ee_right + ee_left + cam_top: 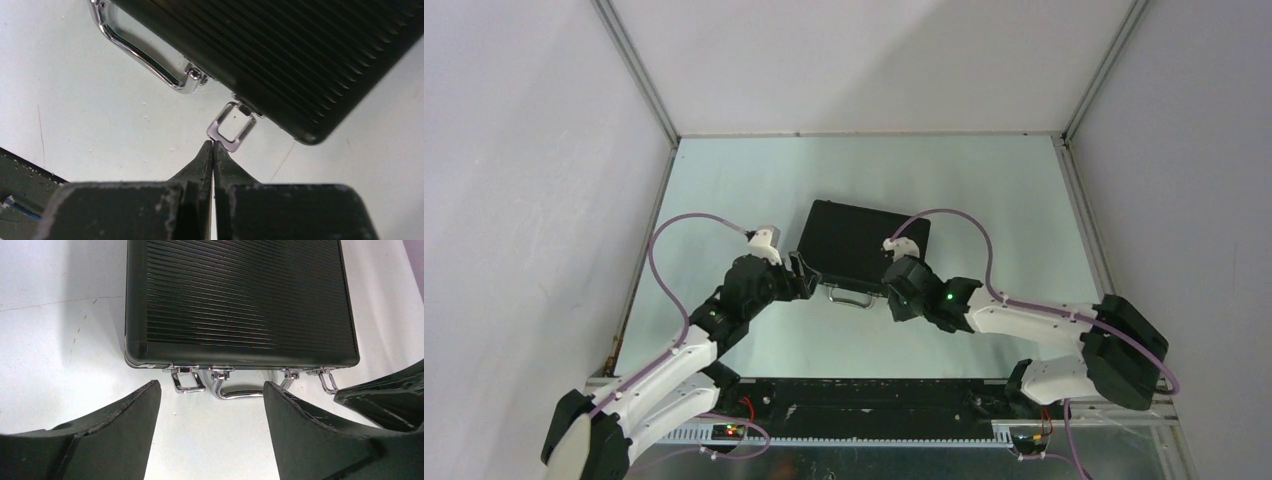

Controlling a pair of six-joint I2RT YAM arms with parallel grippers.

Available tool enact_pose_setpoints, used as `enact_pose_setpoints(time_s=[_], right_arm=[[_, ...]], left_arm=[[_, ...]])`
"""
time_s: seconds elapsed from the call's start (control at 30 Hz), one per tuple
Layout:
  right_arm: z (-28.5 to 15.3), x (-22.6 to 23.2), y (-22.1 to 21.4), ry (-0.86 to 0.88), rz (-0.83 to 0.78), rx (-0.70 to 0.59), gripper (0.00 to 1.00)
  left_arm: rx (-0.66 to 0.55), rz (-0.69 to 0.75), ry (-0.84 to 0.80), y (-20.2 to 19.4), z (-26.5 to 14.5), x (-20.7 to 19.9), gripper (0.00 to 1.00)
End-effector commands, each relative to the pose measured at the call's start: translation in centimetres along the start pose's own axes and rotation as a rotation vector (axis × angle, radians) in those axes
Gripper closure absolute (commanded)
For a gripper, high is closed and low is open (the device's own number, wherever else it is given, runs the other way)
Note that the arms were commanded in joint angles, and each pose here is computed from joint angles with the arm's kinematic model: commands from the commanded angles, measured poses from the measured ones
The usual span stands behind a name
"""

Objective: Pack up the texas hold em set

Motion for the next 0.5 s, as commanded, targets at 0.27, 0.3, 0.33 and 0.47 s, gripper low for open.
enact_pose_setpoints(time_s=[0.27,0.3,0.33,0.47], right_arm=[[5.0,-2.1,-3.4,-0.191,0.013,0.137,1.00],[5.2,-2.3,-3.5,-0.201,0.017,0.138,1.00],[5.2,-2.4,-3.4,-0.206,0.017,0.135,1.00],[4.7,-1.8,-2.7,-0.175,0.015,0.107,1.00]], left_arm=[[0.008,0.022,-0.043,0.5,0.2,-1.2,0.38],[0.013,0.024,-0.040,0.5,0.3,-1.2,0.41],[0.020,0.027,-0.035,0.3,0.4,-1.1,0.45],[0.034,0.021,-0.011,0.4,0.3,-1.0,0.48]])
Point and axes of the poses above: each gripper's point midway between its finger pads, its own z axis out along the fingers, its own x axis along the line the jaws close on, y = z × x, the point moved 3 cm from there along -z, back along the fingers, and after that the axes turned 10 degrees about -z, right-handed, at the moved point
